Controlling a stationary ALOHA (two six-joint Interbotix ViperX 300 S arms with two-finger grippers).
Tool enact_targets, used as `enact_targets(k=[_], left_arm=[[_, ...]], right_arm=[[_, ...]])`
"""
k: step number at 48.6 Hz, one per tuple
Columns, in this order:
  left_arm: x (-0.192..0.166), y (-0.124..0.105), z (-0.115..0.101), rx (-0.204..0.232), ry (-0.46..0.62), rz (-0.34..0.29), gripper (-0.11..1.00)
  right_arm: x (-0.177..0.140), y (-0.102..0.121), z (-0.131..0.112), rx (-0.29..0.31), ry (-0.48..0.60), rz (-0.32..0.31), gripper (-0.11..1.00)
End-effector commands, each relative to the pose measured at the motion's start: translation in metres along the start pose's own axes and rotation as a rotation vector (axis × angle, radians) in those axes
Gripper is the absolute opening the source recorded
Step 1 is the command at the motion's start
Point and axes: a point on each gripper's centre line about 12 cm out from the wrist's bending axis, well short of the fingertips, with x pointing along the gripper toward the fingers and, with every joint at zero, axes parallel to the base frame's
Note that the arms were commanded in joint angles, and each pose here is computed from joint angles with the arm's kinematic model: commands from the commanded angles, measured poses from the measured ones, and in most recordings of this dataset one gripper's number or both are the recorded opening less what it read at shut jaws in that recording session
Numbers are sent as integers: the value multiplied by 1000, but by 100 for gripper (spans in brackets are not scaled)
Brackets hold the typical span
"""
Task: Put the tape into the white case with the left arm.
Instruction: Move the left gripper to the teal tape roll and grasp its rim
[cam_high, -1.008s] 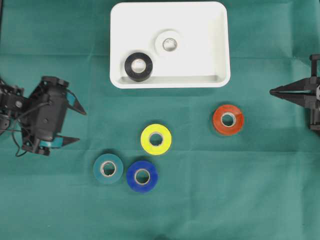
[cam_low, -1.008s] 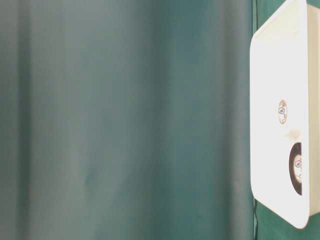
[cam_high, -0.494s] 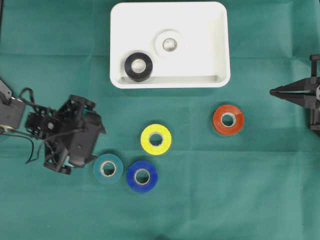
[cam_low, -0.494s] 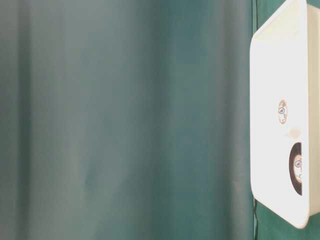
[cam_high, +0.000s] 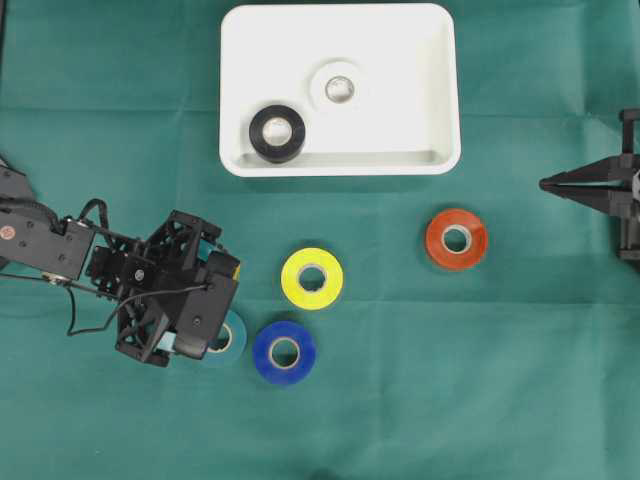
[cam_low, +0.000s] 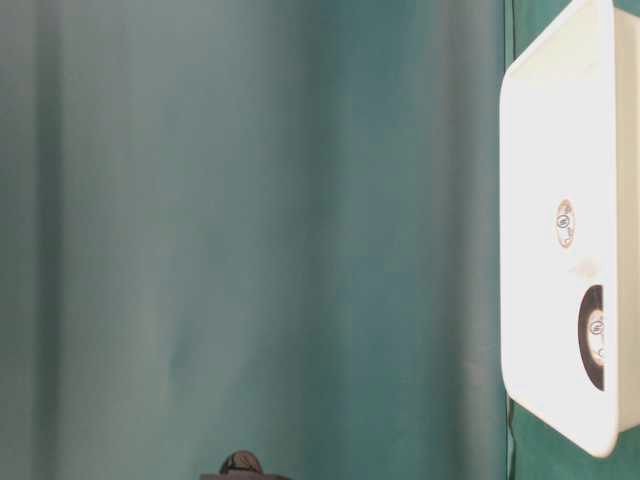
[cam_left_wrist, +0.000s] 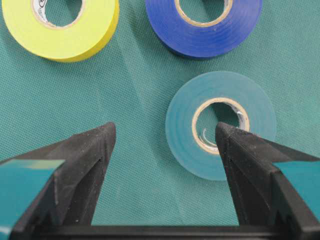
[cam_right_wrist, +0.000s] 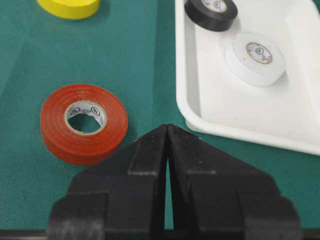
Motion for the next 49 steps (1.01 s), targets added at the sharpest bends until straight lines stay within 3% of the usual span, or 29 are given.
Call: enact_targets(k=[1, 26, 49], left_arm=[[-3, -1, 7, 2, -25, 0, 79], [33, -1, 0, 3, 62, -8, 79], [43, -1, 1, 8, 81, -9, 78]], right_arm=[[1, -1, 4, 2, -10, -2, -9], [1, -1, 4, 2, -10, -2, -9], [1, -1, 4, 2, -10, -2, -9]])
